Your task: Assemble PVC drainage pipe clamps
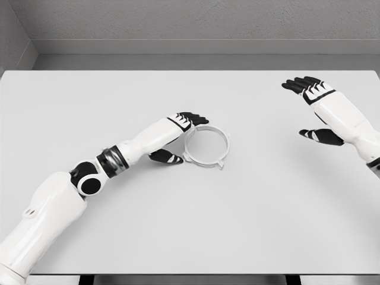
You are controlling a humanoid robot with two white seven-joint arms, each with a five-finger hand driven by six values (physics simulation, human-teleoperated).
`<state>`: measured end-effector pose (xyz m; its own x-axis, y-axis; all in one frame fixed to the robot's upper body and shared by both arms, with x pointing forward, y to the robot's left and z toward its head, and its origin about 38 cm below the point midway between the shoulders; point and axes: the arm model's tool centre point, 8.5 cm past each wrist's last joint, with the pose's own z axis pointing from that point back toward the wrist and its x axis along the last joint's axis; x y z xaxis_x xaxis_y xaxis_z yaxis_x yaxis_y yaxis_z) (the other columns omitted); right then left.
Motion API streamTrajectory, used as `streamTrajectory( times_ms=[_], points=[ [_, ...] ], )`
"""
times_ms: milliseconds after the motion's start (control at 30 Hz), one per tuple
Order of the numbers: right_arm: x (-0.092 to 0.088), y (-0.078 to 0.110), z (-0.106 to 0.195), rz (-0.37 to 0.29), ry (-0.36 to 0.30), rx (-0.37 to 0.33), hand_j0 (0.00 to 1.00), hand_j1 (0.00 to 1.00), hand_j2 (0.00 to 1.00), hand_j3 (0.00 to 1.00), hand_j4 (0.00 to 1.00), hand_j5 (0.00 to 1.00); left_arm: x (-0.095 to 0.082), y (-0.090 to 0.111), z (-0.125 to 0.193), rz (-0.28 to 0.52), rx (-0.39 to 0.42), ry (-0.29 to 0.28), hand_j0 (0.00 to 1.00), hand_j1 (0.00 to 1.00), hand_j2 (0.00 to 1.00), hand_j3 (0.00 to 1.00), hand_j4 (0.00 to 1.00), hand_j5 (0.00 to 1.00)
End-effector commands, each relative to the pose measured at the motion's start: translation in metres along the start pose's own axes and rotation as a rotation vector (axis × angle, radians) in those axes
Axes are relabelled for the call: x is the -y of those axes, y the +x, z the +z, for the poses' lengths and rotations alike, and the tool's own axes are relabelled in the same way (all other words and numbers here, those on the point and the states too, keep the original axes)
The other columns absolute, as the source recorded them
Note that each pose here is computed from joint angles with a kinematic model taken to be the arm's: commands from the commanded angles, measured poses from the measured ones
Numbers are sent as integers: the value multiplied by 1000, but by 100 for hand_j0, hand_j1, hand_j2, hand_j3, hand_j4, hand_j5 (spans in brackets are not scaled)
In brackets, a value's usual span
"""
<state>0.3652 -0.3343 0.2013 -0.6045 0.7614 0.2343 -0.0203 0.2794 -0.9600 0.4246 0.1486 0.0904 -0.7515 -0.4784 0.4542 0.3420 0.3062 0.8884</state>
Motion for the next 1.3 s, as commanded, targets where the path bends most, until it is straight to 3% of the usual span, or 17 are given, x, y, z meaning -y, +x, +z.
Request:
streamTrajectory(
  times_ms=[0, 1100, 1267],
  points=[
    [1, 0, 0, -5, -5, 1, 100, 100, 100, 100, 100, 100, 0, 0, -1, 7, 1, 4, 100, 100, 100, 100, 100, 100],
    [0, 1, 0, -6, -6, 4, 100, 100, 100, 100, 100, 100, -6, 5, -13, 9, 19, 24, 100, 100, 100, 100, 100, 100],
    [1, 1, 0, -5, -6, 5, 100, 100, 100, 100, 100, 100, -22, -6, -4, -20, -2, 31, 100, 100, 100, 100, 100, 100]
  ],
)
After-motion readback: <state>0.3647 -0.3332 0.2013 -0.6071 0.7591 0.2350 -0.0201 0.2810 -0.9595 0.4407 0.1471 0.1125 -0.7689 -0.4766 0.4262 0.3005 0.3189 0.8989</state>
